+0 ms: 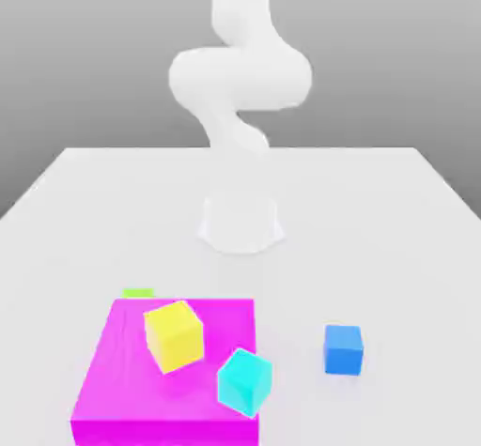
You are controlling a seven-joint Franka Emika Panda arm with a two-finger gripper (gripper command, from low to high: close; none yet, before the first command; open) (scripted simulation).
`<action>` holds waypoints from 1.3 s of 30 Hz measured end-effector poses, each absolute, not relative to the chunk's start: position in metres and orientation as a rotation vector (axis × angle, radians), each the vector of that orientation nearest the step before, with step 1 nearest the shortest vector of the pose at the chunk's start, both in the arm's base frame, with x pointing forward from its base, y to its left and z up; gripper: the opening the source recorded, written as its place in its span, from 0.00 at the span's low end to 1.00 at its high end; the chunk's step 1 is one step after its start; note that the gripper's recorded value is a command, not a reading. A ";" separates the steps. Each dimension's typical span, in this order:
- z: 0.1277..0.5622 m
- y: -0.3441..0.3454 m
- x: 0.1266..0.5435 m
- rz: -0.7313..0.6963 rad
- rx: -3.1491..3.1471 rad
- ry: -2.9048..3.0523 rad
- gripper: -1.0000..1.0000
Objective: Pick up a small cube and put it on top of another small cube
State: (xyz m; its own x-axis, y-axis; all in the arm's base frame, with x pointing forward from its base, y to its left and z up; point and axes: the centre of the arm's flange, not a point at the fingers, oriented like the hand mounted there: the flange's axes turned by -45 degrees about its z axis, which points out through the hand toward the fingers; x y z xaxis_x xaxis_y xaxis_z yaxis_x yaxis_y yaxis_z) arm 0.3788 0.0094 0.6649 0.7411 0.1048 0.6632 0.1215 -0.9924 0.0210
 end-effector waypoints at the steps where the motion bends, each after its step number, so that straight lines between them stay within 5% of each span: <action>1: 0.644 0.015 0.391 -1.057 -2.913 -0.280 0.50; 11: 0.437 0.093 0.442 -0.608 -2.809 -1.104 0.50; 24: 0.205 0.154 0.361 -0.038 -2.344 -2.084 0.50; 33: 0.137 0.150 0.356 -0.003 -2.312 -2.133 0.50; 34: 0.130 0.150 0.355 -0.001 -2.312 -2.130 0.00; 39: 0.130 0.150 0.355 0.003 -2.311 -2.130 0.00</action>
